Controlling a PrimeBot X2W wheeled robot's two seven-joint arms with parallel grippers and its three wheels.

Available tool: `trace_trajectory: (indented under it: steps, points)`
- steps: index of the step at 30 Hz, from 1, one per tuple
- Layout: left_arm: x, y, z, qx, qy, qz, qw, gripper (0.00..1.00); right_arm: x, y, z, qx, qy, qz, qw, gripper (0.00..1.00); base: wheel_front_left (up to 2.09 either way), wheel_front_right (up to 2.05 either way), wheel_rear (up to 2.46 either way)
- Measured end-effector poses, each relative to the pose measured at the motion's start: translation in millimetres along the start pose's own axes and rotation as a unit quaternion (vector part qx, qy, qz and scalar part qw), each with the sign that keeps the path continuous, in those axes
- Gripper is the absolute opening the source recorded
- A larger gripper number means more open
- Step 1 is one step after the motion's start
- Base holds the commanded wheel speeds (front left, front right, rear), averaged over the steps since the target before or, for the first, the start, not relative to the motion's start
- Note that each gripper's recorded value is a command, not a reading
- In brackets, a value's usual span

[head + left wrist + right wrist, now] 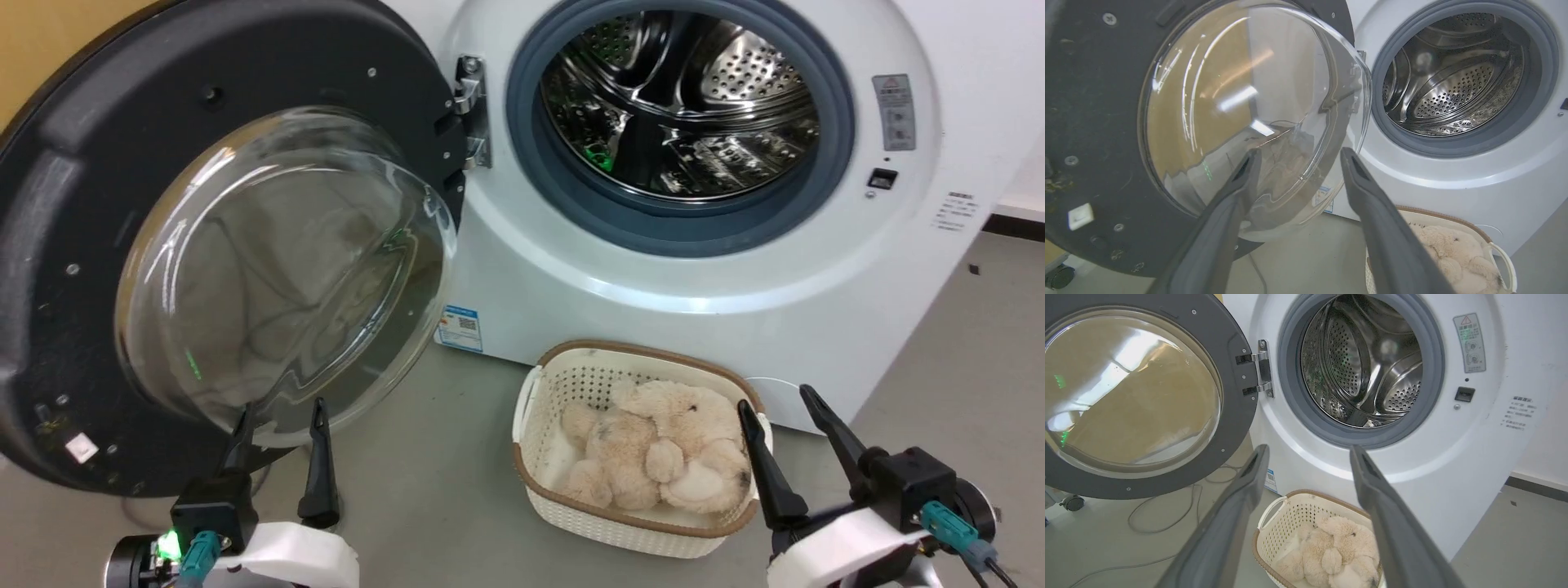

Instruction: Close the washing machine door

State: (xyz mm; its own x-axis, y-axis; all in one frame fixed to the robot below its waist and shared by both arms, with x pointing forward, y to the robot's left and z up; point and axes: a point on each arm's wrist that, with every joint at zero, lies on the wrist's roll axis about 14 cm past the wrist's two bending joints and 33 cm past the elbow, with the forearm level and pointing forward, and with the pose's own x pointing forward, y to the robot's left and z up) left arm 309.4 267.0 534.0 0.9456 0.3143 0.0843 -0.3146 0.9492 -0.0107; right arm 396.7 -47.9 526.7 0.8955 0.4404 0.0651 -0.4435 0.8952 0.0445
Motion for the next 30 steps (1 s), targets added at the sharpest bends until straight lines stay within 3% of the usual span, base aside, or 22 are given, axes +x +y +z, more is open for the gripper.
trace_trajectory:
  steps: [30]
  points:
    - [-32, 52, 11, -0.005, -0.03, 0.102, 0.994, 1.0, 33, 56, -2, 0.038, -0.016, 0.1, 0.994, 1.0, -0.06, -0.06, -0.06]
